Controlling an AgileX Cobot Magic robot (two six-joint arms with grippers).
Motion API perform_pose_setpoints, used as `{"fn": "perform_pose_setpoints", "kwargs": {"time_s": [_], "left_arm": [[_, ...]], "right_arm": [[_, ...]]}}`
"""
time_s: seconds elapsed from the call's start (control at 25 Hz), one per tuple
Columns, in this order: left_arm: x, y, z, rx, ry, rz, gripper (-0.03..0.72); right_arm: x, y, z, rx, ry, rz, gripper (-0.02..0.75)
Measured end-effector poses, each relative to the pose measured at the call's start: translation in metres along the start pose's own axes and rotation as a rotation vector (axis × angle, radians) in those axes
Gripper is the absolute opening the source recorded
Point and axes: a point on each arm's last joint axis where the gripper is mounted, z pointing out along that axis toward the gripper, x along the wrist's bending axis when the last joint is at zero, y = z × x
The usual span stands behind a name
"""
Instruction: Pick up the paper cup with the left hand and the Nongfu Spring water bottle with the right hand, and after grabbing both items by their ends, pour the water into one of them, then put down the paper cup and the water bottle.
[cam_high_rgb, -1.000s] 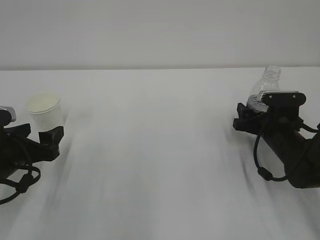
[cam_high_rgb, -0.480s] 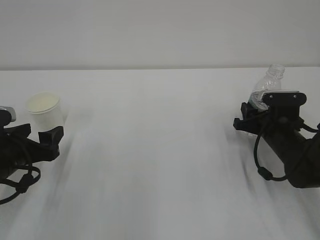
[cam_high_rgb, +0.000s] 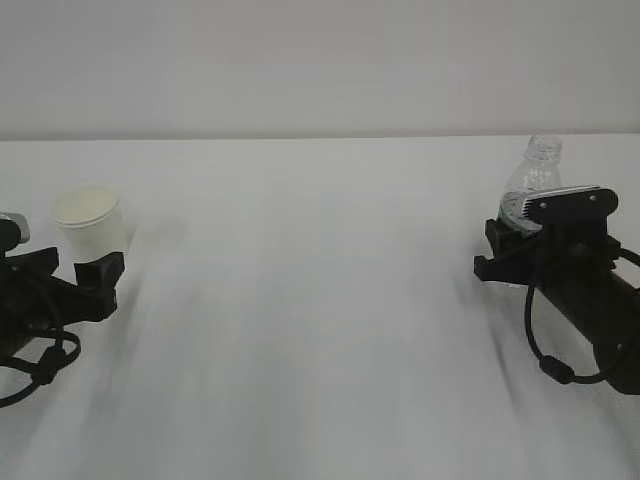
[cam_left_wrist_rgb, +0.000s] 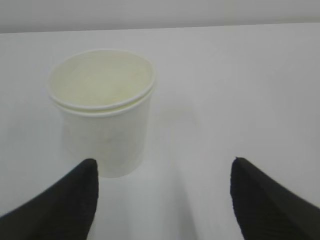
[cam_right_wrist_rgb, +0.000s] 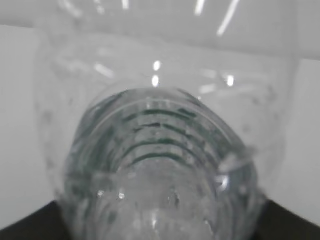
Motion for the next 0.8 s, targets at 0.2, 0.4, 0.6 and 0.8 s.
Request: {"fn": "perform_pose_setpoints", "kwargs": {"time_s": [0.2,0.4,0.6,0.8], "left_arm": [[0.000,0.000,0.000,0.000,0.003,-0.001,0.591],[0.001,0.000,0.000,0.000,0.007,-0.003,0.589],[0.005,0.000,0.000,-0.003,0.060,-0.027,0.601],[0.006,0.001,0.001,-0.008,0.071,-0.033,0.675]], "right_arm": [[-0.004,0.023,-0.028,-0.037,-0.003,-0.014,0.396],[-0.005,0.037,-0.056,-0.067,0.011,-0.014,0.395],[-0.003,0.040,-0.074,-0.068,0.043,0.001,0.395],[-0.001,0.033,-0.085,-0.038,0.067,-0.003,0.395]]}}
